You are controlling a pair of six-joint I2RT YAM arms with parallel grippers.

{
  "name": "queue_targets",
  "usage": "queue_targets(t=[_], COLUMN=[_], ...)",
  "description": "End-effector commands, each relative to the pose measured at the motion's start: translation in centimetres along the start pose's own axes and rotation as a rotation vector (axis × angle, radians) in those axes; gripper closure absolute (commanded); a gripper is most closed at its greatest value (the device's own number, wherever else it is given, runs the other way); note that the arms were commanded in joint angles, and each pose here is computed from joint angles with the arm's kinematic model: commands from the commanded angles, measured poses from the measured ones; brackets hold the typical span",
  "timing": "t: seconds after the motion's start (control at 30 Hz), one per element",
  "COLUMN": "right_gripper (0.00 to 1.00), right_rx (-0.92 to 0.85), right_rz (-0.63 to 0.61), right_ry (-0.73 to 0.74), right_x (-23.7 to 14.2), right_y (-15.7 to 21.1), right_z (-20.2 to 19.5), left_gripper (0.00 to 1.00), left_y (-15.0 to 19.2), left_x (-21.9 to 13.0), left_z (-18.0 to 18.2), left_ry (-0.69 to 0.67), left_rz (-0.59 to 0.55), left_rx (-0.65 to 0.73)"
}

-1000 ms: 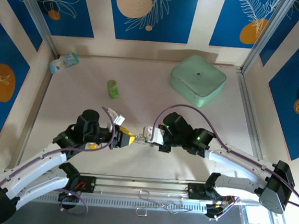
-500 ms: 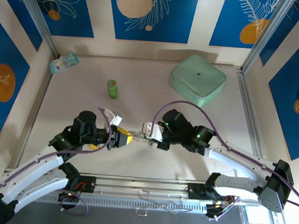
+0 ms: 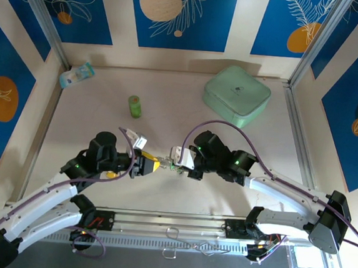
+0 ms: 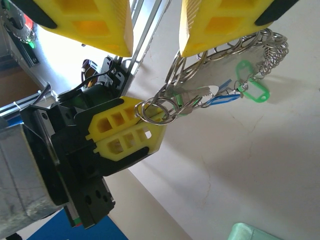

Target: Put the keys on the keyring

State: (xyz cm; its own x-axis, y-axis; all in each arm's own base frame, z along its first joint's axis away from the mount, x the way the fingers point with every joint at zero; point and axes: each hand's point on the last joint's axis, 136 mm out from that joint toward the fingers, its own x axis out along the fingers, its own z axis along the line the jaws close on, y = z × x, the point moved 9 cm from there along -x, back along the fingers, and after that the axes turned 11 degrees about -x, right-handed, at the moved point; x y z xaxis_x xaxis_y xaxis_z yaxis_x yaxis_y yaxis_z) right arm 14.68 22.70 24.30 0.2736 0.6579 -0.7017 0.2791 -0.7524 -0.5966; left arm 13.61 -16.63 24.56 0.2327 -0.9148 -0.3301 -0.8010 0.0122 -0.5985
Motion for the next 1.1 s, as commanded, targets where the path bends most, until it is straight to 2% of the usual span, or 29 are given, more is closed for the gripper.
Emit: queue_targets(t=[0.0, 0.47, 0.87, 1.07], right_gripper=[1.0, 1.0, 1.0, 1.0], right_rx=[0.006, 0.004, -0.004, -0.002], right_rz=[-0.072, -0.101, -0.102, -0.093], right_ry=[0.014, 0.001, -0.014, -0.013], right_x=[-1.0, -0.6, 0.3, 0.4], right_y=[-1.4, -2.1, -3.0, -2.9], right_z=[-0.6, -0.6, -0.6, -0.6], left_gripper=[0.69, 0.65, 0.75, 0.89], left_y=[-0.4, -0.9, -0.9, -1.0], left_x=[0.1, 0.2, 0.4, 0.3], left_z=[-0.4, -0.4, -0.2, -0.2], left_ry=[0.004, -0.006, -0.01, -0.03], left_rz=[-0.011, -0.021, -0.015, -0.014], left_rx=[0.013, 0.016, 0.016, 0.038])
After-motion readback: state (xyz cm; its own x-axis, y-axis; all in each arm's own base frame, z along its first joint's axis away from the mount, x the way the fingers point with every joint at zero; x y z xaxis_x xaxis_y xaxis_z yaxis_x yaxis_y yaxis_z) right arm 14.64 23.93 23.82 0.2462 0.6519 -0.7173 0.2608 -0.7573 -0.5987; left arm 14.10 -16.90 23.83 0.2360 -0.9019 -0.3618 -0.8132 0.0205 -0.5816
